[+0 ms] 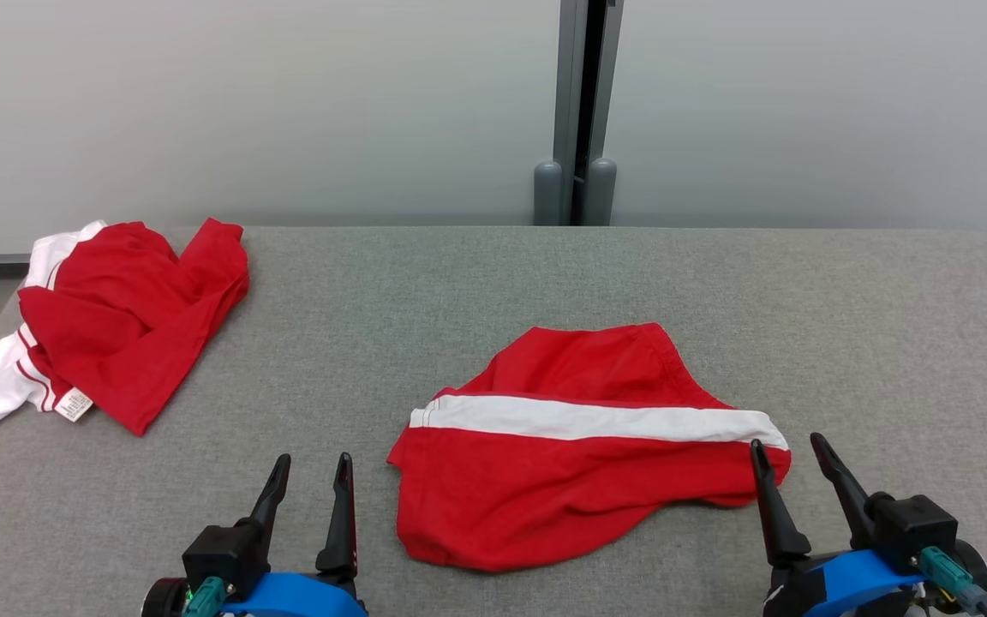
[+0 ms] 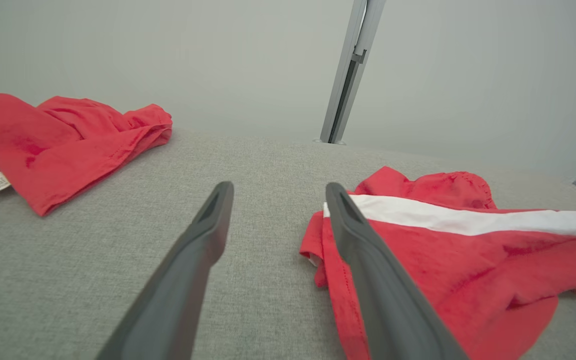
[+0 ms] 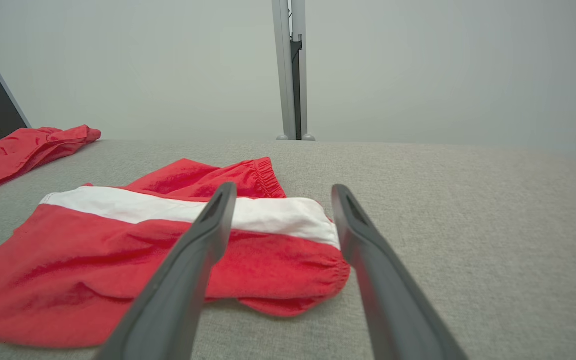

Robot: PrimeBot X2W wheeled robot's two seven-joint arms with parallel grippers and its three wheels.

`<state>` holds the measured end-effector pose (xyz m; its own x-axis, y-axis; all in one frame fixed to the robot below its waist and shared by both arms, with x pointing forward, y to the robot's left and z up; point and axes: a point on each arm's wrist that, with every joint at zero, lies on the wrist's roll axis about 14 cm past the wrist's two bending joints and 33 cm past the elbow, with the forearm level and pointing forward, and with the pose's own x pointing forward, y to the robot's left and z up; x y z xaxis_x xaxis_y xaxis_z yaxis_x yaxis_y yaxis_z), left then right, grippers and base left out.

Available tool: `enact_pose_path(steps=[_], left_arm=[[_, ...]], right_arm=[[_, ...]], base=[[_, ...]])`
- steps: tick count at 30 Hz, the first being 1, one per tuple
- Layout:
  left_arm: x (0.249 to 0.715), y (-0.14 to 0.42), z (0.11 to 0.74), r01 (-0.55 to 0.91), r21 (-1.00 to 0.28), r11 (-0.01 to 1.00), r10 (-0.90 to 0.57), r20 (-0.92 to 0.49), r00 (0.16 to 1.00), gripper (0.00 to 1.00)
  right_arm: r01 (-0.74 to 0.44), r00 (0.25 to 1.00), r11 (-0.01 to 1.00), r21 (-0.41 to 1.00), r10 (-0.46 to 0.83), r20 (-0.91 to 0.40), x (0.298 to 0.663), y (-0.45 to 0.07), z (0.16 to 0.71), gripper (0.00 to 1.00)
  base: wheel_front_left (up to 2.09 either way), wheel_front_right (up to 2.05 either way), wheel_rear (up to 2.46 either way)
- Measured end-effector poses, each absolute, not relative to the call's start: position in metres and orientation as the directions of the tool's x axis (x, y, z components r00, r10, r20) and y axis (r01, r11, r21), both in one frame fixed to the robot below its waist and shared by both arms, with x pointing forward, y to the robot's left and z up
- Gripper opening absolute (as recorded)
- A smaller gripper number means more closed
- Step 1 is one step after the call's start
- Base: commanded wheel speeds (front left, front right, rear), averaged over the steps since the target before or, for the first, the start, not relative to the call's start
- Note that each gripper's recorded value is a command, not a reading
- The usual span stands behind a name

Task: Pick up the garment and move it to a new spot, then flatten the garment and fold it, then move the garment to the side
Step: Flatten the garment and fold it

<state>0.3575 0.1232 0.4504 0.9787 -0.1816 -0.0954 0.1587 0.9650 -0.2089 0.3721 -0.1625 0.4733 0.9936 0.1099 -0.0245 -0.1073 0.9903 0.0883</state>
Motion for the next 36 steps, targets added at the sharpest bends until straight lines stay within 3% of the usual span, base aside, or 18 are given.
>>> enact_pose_path(steps=[14,20,22,23,26,36], left_arm=[[0.359,0.127,0.447,0.147,-0.205,0.968,-0.171,-0.107,0.979,1.0],[0.363,0.126,0.444,0.149,-0.206,0.967,-0.175,-0.115,0.978,1.0],[0.366,0.125,0.443,0.149,-0.206,0.967,-0.176,-0.117,0.978,1.0],[0.368,0.126,0.441,0.146,-0.207,0.967,-0.174,-0.124,0.977,1.0],[0.371,0.13,0.439,0.135,-0.206,0.969,-0.164,-0.127,0.978,1.0],[0.372,0.136,0.436,0.117,-0.205,0.972,-0.147,-0.138,0.979,1.0]], right_arm=[[-0.07,0.996,0.994,0.08,0.075,-0.057,0.377,-0.175,0.465,1.0],[-0.032,0.992,0.997,0.066,0.04,-0.123,0.399,-0.191,0.471,1.0],[-0.009,0.979,1.0,-0.001,0.009,-0.203,0.409,-0.217,0.47,1.0],[-0.037,0.927,0.998,-0.045,0.018,-0.374,0.411,-0.228,0.449,1.0],[-0.102,0.873,0.994,-0.025,0.078,-0.481,0.411,-0.217,0.433,1.0],[-0.226,0.8,0.974,0.021,0.198,-0.566,0.408,-0.188,0.42,1.0]], base=[[0.0,0.0,0.0],[0.0,0.0,0.0],[0.0,0.0,0.0],[0.0,0.0,0.0],[0.0,0.0,0.0],[0.0,0.0,0.0]])
